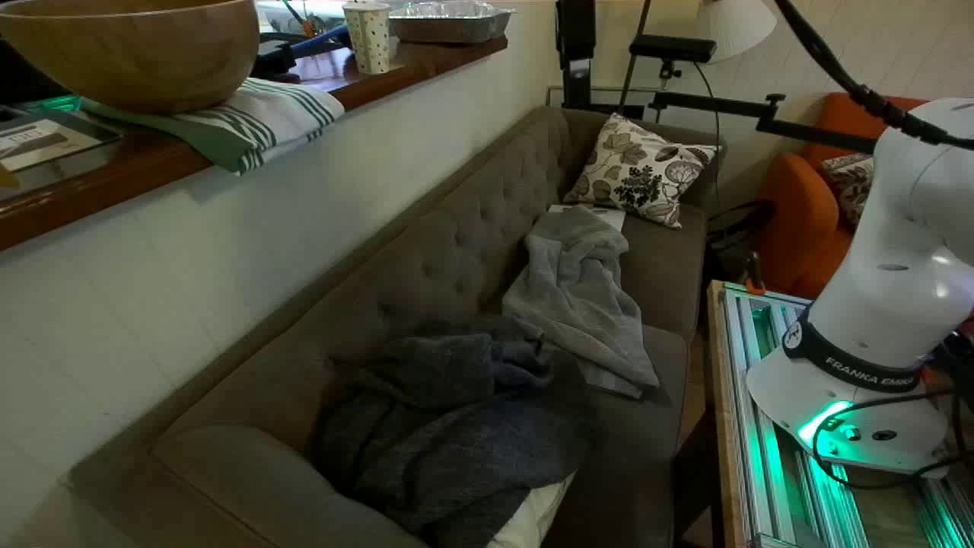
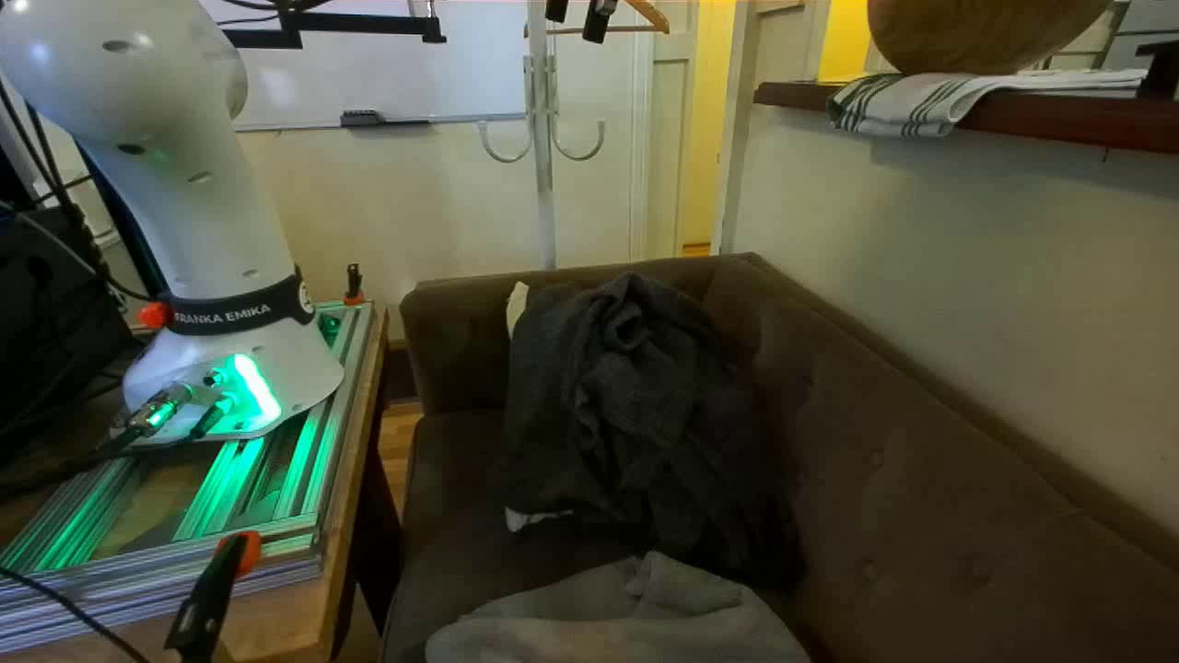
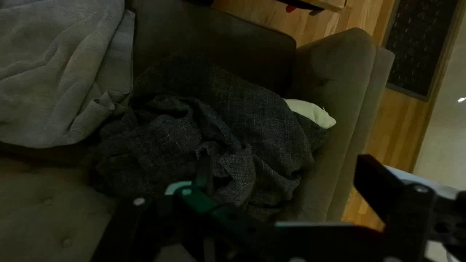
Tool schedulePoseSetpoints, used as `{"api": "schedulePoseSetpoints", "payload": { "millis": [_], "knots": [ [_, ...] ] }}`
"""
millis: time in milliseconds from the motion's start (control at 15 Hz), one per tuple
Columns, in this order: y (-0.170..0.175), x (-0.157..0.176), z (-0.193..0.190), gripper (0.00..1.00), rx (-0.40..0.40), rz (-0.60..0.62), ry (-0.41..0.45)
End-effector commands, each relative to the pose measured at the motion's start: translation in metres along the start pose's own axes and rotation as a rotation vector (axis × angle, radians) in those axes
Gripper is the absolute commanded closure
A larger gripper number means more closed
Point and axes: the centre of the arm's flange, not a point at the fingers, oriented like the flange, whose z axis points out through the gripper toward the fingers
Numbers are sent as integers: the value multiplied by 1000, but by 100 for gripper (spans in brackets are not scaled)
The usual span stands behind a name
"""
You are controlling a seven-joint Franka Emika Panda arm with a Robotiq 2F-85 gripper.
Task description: Shift the pillow to the right
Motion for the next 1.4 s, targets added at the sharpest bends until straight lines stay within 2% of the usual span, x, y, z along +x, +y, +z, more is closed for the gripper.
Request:
{"api": "schedulePoseSetpoints", "payload": {
  "millis": [0,267,467,600,667,733,867,1000,1067,1133,1333],
  "knots": [
    [0,0,0,0,0,0,0],
    [0,0,0,0,0,0,0],
    [-44,34,20,0,118,-58,52],
    [-83,54,41,0,170,-82,44],
    [-102,62,53,0,225,-91,37],
    [-119,67,66,0,244,-109,8],
    [-146,73,98,0,209,-122,-65],
    [-156,69,130,0,111,-82,-162],
    [-159,65,140,0,122,-84,-206],
    [-155,65,123,0,149,-108,-150],
    [-159,66,143,0,141,-96,-197]
  ]
}}
